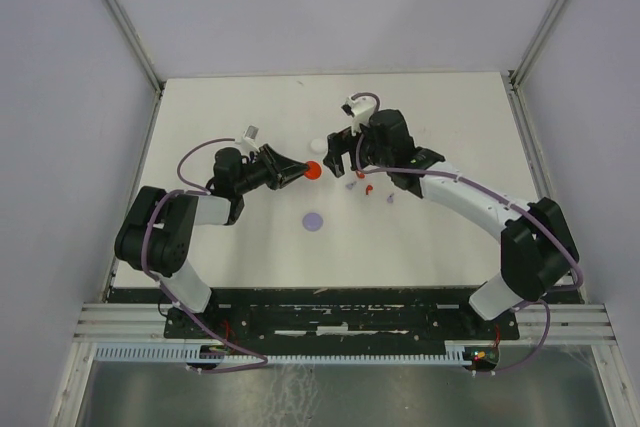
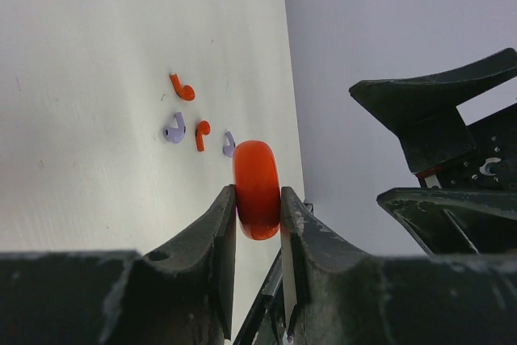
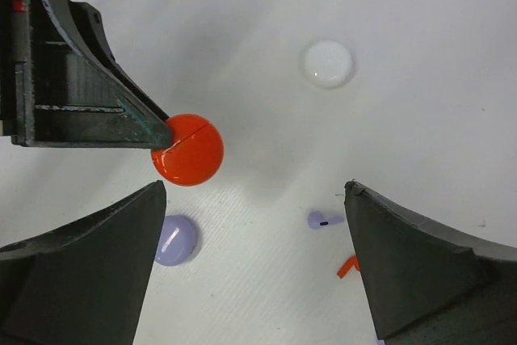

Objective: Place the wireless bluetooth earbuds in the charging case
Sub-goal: Pick up the charging case at the center of the board, then open the charging case.

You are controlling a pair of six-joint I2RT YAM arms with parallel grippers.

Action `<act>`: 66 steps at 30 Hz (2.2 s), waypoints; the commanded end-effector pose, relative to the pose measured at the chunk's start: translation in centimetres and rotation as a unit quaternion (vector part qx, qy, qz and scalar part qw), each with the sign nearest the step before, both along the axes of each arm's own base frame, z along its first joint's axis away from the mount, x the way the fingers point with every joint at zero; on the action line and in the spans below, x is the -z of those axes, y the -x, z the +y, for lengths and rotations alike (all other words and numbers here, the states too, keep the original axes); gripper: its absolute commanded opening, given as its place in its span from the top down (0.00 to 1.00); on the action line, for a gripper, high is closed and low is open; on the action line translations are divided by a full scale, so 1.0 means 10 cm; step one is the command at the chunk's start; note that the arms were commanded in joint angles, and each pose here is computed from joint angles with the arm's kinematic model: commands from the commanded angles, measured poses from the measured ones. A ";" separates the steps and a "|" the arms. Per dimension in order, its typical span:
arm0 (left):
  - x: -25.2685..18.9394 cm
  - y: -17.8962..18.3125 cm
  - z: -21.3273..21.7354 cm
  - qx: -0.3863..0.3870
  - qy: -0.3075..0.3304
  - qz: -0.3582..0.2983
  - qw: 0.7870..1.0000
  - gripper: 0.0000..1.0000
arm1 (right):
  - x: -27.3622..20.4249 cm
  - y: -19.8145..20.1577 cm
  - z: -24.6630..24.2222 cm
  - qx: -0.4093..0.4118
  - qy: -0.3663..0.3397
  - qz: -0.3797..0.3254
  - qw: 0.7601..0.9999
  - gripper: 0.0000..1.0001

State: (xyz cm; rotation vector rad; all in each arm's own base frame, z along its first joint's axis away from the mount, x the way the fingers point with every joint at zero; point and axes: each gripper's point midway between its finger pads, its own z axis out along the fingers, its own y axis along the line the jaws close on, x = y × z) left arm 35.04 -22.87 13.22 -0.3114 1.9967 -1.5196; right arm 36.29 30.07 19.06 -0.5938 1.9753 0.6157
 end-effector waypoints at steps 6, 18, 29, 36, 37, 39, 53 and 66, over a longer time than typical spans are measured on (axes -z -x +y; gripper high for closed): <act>-0.36 -0.04 -0.08 0.008 0.017 -0.050 0.999 0.97 | 0.17 -0.18 0.04 0.027 0.015 0.024 0.999 0.01; -0.50 0.01 -0.20 0.022 0.022 -0.060 0.998 0.97 | 0.41 -0.26 0.16 0.019 0.021 0.048 0.998 0.01; -0.58 0.04 -0.27 0.027 0.028 -0.065 0.997 0.97 | 0.49 -0.31 0.23 0.017 0.014 0.054 0.998 0.01; -0.60 0.04 -0.30 0.029 0.028 -0.065 0.997 0.97 | 0.44 -0.36 0.27 0.018 0.005 0.046 0.999 0.01; -0.60 0.04 -0.30 0.029 0.029 -0.064 0.997 0.97 | 0.44 -0.37 0.28 0.017 0.005 0.046 0.999 0.01; -0.61 0.03 -0.31 0.030 0.030 -0.064 0.997 0.97 | 0.44 -0.39 0.30 0.016 0.003 0.046 0.999 0.01; -0.68 -0.05 -0.21 -0.023 0.060 -0.064 0.996 0.97 | 0.40 -0.42 0.29 0.034 -0.018 0.038 0.999 0.01; -0.81 -0.27 0.02 -0.077 0.047 -0.084 0.992 0.97 | 0.44 -0.17 -0.49 0.150 0.048 0.036 0.987 0.00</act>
